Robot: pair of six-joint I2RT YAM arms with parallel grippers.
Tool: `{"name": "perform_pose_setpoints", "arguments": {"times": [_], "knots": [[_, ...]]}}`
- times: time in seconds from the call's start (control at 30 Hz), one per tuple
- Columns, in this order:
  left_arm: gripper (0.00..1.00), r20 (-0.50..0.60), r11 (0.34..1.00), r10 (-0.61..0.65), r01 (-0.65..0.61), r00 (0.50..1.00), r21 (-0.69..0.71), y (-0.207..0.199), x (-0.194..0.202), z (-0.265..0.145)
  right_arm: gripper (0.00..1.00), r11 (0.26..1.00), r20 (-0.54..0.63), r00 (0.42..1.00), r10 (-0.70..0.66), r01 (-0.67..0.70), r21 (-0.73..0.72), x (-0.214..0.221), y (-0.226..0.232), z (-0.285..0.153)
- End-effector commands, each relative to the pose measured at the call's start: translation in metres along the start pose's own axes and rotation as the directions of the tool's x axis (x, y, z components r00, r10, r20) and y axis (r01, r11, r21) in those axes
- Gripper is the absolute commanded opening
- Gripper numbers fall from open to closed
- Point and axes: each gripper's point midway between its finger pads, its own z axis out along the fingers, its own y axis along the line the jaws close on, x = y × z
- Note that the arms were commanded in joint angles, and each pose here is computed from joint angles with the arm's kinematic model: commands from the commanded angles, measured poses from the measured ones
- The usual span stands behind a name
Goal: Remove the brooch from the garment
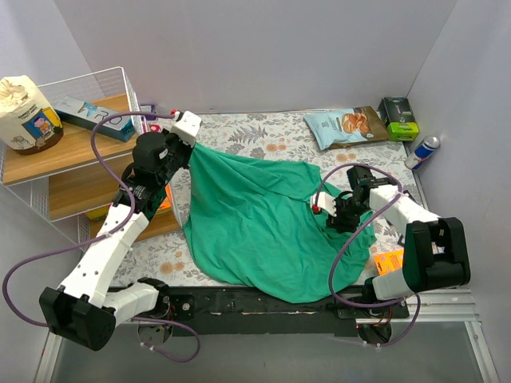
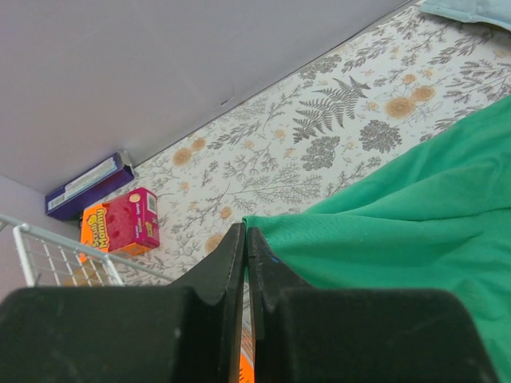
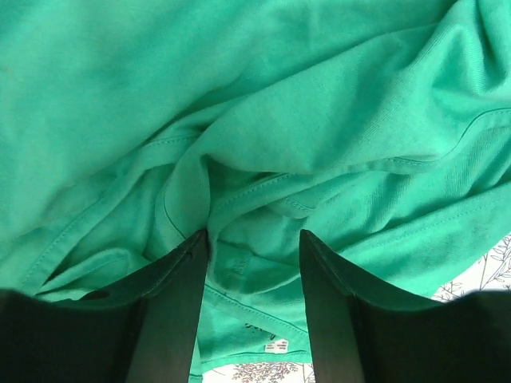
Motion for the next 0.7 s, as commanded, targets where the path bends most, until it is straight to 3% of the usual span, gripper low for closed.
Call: {"name": "perform_pose_setpoints", "arguments": {"times": [0.0, 0.03, 0.13, 0.17, 0.2, 0.27, 0.33, 0.47, 0.6, 0.67], "knots": [[0.0, -0.056, 0.998, 0.042, -0.044, 0.998, -0.049, 0.01, 0.013, -0.015, 0.55, 1.0, -0.029, 1.0, -0.01, 0.011, 0.018, 0.006, -0.008, 0.006], [0.0, -0.054, 0.998, 0.043, -0.046, 0.998, -0.049, 0.01, 0.012, -0.016, 0.52, 1.0, -0.027, 1.0, 0.002, -0.001, 0.02, 0.005, -0.009, 0.006], [0.0, -0.043, 0.999, 0.042, -0.043, 0.998, -0.017, 0.005, 0.011, -0.016, 0.31, 0.999, -0.004, 0.999, 0.038, -0.038, 0.021, 0.0, -0.013, 0.005], [0.0, -0.038, 0.999, 0.036, -0.036, 0.999, 0.003, 0.001, 0.01, -0.016, 0.18, 0.999, 0.005, 0.999, 0.048, -0.048, 0.025, -0.003, -0.015, 0.004], [0.0, -0.027, 0.999, 0.029, -0.028, 0.999, 0.027, -0.003, 0.005, -0.016, 0.12, 0.998, 0.026, 0.998, 0.057, -0.058, 0.032, -0.009, -0.018, 0.001], [0.0, -0.015, 0.989, 0.002, 0.001, 1.0, 0.146, -0.024, 0.001, -0.014, 0.01, 0.991, 0.066, 0.994, 0.089, -0.095, 0.091, -0.024, -0.038, -0.017], [0.0, 0.009, 0.96, -0.019, 0.016, 1.0, 0.28, -0.047, -0.011, -0.018, 0.01, 0.978, 0.146, 0.983, 0.112, -0.135, 0.158, -0.041, -0.057, -0.042], [0.0, 0.058, 0.908, -0.05, 0.021, 0.997, 0.418, -0.072, -0.033, -0.024, 0.01, 0.908, 0.328, 0.937, 0.119, -0.236, 0.346, -0.088, -0.116, -0.131], [0.0, 0.084, 0.899, -0.089, 0.044, 0.993, 0.436, -0.081, -0.056, -0.011, 0.01, 0.824, 0.478, 0.871, 0.112, -0.35, 0.445, -0.119, -0.154, -0.206], [0.0, 0.149, 0.915, -0.112, 0.044, 0.982, 0.401, -0.072, -0.082, -0.002, 0.01, 0.763, 0.541, 0.836, 0.094, -0.409, 0.5, -0.129, -0.174, -0.24]]}}
